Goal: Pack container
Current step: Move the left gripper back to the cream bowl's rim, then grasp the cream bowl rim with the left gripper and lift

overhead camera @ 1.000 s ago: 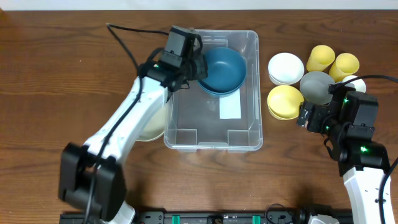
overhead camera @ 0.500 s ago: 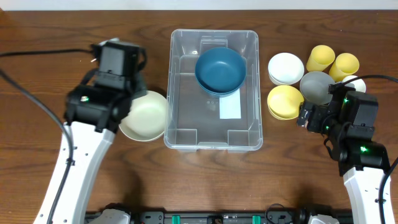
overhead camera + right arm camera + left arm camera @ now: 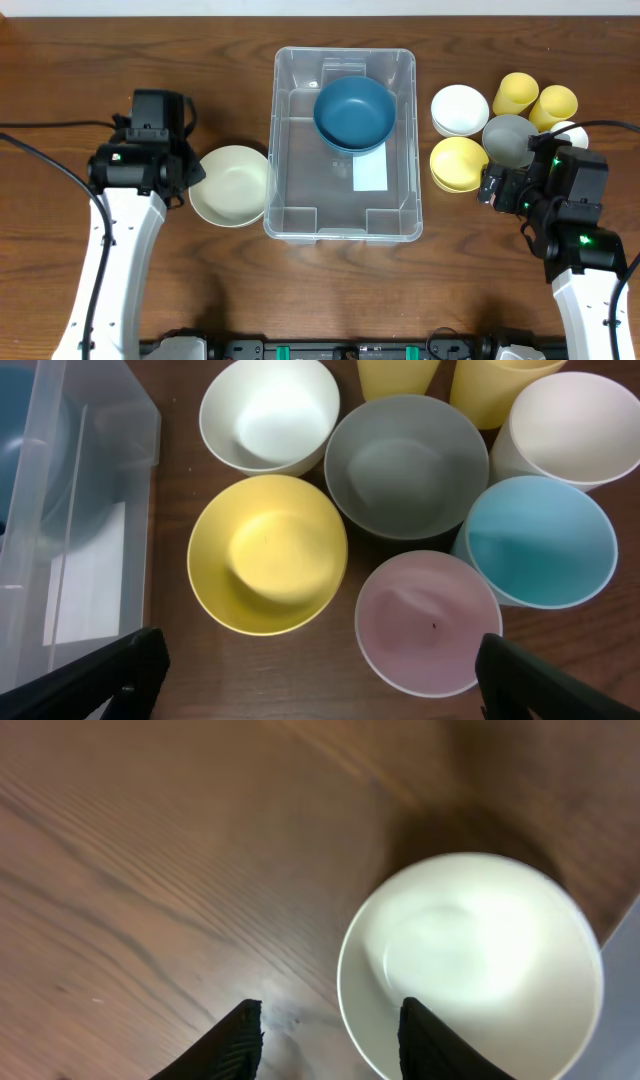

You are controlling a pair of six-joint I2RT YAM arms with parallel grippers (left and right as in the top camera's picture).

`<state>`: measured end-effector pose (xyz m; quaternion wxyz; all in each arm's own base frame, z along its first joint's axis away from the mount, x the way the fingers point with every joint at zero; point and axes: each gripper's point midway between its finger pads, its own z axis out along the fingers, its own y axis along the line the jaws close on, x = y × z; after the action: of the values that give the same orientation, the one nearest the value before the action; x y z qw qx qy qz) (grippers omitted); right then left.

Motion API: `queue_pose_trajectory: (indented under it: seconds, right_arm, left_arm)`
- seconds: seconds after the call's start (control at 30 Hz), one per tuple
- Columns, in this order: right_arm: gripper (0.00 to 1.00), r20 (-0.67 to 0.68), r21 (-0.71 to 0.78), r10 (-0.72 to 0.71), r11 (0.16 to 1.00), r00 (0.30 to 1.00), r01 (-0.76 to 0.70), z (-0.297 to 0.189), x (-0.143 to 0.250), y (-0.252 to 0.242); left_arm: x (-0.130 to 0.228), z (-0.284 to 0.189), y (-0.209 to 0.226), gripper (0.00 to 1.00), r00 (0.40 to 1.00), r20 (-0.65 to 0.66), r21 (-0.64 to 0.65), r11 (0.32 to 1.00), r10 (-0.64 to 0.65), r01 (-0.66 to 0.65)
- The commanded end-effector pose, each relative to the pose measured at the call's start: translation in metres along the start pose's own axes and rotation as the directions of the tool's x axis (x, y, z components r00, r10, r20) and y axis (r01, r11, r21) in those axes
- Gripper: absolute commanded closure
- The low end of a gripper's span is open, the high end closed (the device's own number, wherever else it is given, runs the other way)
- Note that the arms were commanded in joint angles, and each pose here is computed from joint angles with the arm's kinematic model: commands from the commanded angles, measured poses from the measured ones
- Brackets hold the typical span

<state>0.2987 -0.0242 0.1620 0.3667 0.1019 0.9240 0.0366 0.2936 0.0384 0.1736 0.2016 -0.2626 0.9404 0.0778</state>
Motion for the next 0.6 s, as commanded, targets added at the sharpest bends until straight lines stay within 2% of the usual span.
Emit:
queue_pose_trajectory:
  seconds: [0.0,0.23,0.57]
  right_arm:
    - [0.01,0.016,-0.007,-0.005,1.000,1.000,0.005,-0.003,-0.006,0.001]
    - [0.01,0.016,-0.007,-0.005,1.000,1.000,0.005,-0.003,-0.006,0.001]
    - [0.01,0.016,-0.007,-0.005,1.000,1.000,0.005,-0.003,-0.006,0.001]
  left_arm:
    - [0.019,0.019,-0.004,0.55,0.996,-0.091,0.062,0.998,-0.010,0.016]
    - [0.043,0.052,-0.004,0.55,0.985,-0.166,0.127,0.990,-0.042,0.064]
    - [0.065,0.086,-0.010,0.55,0.984,-0.171,0.179,0.980,-0.050,0.081]
